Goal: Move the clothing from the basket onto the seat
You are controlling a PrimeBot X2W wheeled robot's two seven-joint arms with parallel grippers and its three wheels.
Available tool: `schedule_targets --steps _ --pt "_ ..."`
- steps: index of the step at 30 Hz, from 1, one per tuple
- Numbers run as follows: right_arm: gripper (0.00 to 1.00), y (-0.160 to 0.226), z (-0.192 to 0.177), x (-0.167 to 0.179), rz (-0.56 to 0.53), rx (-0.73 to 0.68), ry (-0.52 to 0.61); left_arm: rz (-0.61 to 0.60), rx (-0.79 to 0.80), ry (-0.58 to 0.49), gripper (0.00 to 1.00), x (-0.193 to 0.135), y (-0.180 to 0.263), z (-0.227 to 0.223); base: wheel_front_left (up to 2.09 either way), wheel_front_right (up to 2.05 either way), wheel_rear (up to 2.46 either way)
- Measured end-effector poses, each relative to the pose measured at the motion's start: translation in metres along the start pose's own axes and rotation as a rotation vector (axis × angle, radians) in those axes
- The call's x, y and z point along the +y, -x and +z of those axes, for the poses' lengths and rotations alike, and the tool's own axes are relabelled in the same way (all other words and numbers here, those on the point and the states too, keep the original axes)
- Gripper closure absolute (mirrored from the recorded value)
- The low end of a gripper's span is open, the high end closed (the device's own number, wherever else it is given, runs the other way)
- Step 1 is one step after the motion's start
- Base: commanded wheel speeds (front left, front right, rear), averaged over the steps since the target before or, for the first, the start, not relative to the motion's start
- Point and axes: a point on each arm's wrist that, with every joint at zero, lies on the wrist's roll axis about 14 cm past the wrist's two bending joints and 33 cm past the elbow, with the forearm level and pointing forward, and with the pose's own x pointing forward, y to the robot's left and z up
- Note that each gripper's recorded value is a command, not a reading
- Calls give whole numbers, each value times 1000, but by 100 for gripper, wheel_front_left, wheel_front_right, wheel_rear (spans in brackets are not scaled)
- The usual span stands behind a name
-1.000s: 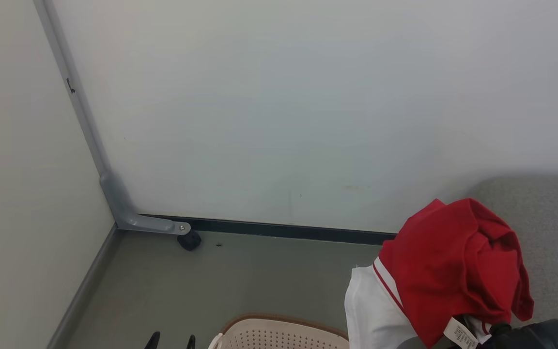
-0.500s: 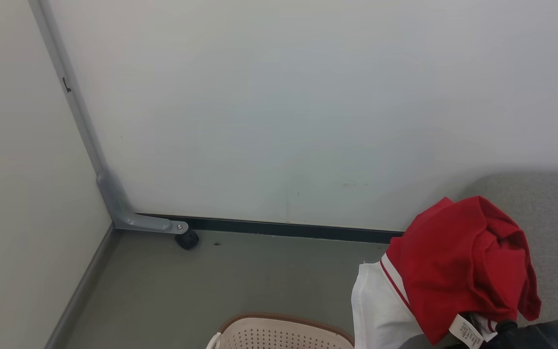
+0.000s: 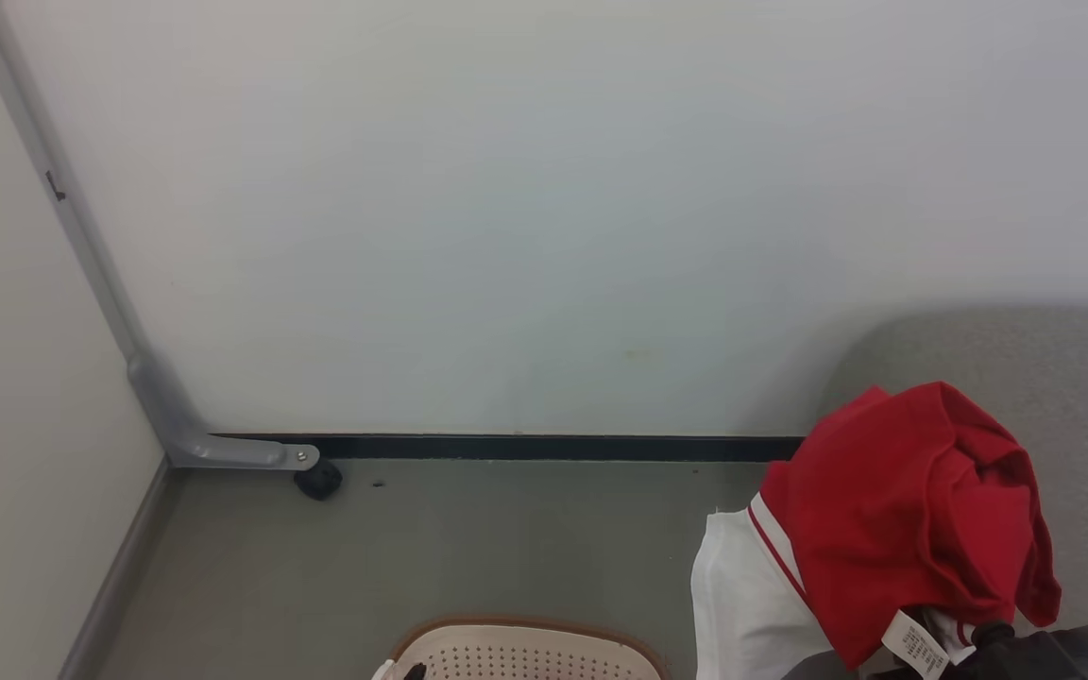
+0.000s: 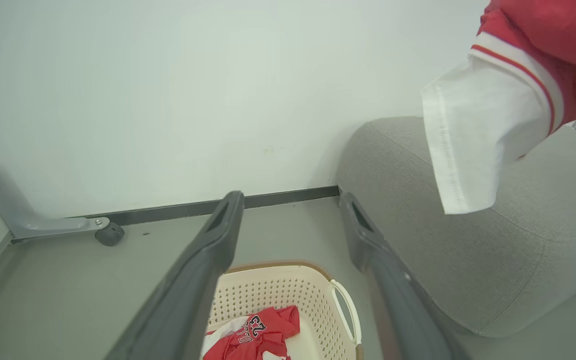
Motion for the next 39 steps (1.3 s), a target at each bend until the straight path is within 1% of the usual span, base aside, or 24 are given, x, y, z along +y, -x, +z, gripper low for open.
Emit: schedule_targets --steps 8,17,29,39 --pt "100 15 -2 -27 -78 17 36 -86 2 9 0 -23 -15 1 0 0 0" --pt "100 40 -2 -66 -193 44 109 -201 17 26 0 -55 -32 -1 0 0 0" --pt "100 83 4 -111 -353 76 184 -379 48 54 0 -107 -48 -7 0 0 0" --pt "100 126 3 -146 -513 134 227 -553 89 77 0 -156 -48 -16 0 0 0"
